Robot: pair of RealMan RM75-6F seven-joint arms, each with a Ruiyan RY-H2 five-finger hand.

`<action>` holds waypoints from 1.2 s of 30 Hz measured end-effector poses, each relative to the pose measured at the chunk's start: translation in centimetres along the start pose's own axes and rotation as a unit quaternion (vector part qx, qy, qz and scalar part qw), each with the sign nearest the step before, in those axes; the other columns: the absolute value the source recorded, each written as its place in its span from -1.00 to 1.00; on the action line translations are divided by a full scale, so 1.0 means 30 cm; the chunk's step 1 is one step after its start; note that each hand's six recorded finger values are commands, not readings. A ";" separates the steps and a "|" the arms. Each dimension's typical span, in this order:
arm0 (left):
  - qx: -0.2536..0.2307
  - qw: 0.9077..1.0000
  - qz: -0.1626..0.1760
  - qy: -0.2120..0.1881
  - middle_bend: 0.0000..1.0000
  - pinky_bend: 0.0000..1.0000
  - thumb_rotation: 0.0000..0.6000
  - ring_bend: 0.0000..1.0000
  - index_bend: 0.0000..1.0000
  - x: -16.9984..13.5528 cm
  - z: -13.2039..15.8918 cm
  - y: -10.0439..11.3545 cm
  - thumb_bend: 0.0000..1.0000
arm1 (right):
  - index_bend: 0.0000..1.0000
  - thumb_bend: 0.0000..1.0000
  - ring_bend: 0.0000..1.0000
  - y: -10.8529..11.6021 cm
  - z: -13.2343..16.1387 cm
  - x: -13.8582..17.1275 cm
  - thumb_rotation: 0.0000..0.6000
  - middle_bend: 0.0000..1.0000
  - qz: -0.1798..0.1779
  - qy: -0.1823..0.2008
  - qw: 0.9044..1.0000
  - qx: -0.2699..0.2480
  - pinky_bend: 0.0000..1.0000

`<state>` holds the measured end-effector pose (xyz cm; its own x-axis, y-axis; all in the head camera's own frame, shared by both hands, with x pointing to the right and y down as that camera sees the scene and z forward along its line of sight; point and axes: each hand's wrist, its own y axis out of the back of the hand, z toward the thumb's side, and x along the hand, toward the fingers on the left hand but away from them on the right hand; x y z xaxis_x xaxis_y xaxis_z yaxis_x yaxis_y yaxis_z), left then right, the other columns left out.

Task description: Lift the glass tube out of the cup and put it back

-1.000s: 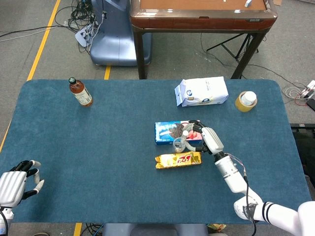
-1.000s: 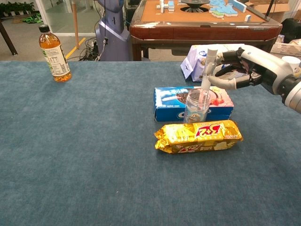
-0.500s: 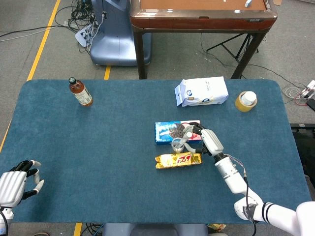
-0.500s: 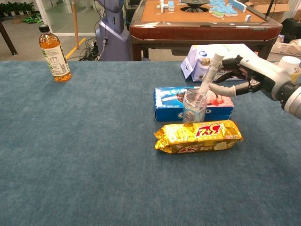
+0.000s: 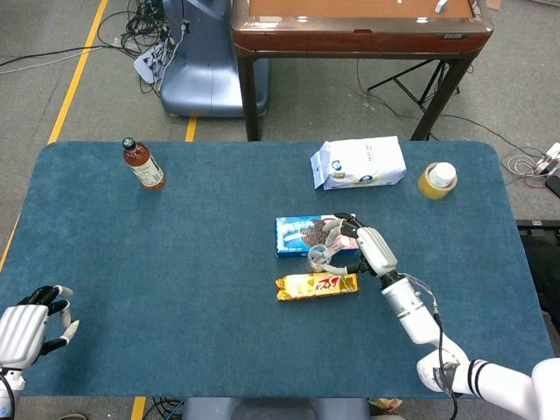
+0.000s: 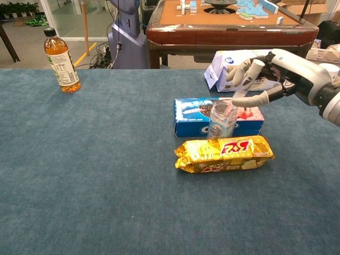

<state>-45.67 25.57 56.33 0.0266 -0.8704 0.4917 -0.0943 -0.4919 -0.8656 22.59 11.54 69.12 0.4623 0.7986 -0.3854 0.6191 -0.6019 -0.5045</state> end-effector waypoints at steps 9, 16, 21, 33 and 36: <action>0.003 1.000 -0.002 0.001 -0.30 -0.18 1.00 -0.50 -0.25 0.003 0.000 -0.005 -0.34 | -0.01 -0.85 -0.73 0.046 0.044 0.013 1.00 -0.36 -0.015 0.018 1.000 -0.004 -0.56; 0.004 1.000 -0.004 0.002 -0.30 -0.18 1.00 -0.50 -0.25 0.007 0.000 -0.009 -0.34 | -0.01 -0.85 -0.74 0.109 0.089 0.042 1.00 -0.36 -0.027 0.034 0.999 0.014 -0.56; 0.006 1.000 -0.006 0.002 -0.30 -0.18 1.00 -0.50 -0.25 0.008 0.001 -0.013 -0.34 | -0.01 -0.85 -0.74 0.163 0.099 0.076 1.00 -0.37 -0.040 0.033 0.998 0.040 -0.56; 0.007 1.000 -0.007 0.005 -0.30 -0.18 1.00 -0.50 -0.25 0.013 -0.003 -0.016 -0.34 | -0.01 -0.82 -0.74 0.301 0.082 0.212 1.00 -0.32 -0.082 -0.004 0.975 0.205 -0.56; 0.008 1.000 -0.007 0.005 -0.30 -0.18 1.00 -0.50 -0.25 0.015 -0.001 -0.017 -0.34 | -0.01 -0.81 -0.74 0.339 0.066 0.268 1.00 -0.32 -0.092 -0.023 0.962 0.257 -0.56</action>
<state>-45.64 25.44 57.00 0.0181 -0.8627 0.5054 -0.0790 -0.5051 -0.8594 31.35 11.82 59.37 0.3396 0.8978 -0.2802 0.2876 -0.3828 -0.8779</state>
